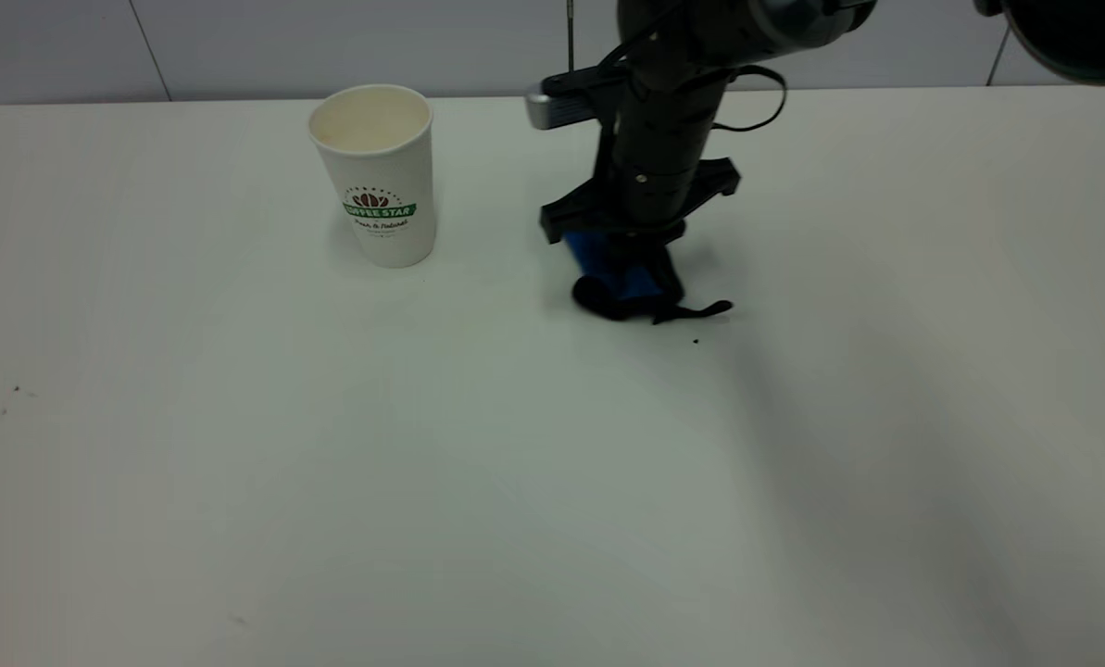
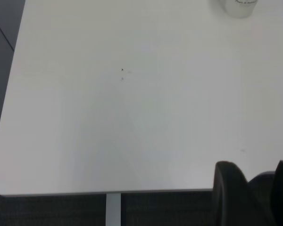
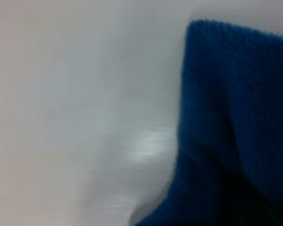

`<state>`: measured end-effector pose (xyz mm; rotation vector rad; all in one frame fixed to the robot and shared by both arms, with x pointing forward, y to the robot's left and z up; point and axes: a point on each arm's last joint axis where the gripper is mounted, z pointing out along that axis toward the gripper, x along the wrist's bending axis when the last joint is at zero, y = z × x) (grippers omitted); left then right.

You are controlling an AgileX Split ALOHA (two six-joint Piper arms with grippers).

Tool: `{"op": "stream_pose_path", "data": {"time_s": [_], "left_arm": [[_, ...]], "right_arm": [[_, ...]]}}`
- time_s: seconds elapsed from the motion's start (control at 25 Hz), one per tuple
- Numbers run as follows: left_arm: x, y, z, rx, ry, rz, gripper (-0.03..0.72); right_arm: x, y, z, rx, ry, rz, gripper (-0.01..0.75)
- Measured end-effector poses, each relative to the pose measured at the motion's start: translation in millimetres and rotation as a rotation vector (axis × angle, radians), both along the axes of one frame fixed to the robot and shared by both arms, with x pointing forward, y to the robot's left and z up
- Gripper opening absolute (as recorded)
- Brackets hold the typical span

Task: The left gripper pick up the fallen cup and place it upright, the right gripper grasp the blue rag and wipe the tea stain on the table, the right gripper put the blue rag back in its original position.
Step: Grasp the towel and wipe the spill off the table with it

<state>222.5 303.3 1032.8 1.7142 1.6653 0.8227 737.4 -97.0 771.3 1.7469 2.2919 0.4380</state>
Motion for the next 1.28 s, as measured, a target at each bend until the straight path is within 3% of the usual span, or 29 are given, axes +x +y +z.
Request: {"op": "stream_pose_path", "data": {"time_s": [0.4,0.68,0.8,1.04,1.12,1.28], "left_arm": [[0,0,0,0.000,0.000,0.000,0.239],[0,0,0,-0.001,0.000,0.000,0.239],[0,0,0,-0.001,0.000,0.000,0.239],[0,0,0,-0.001,0.000,0.000,0.239],[0,0,0,-0.001,0.000,0.000,0.239],[0,0,0,-0.001,0.000,0.000,0.239]], "right_arm": [[19,-128,1,-0.073,0.167,-0.245,0.063],[21,-174,1,-0.070,0.208,-0.308,0.084],[21,-178,4,-0.063,0.220,-0.290,0.180],[14,-182,21,-0.096,0.287,-0.203,0.656],[14,-181,39,-0.091,0.297,-0.197,0.708],[12,-180,97,-0.082,0.271,-0.196,0.728]]}}
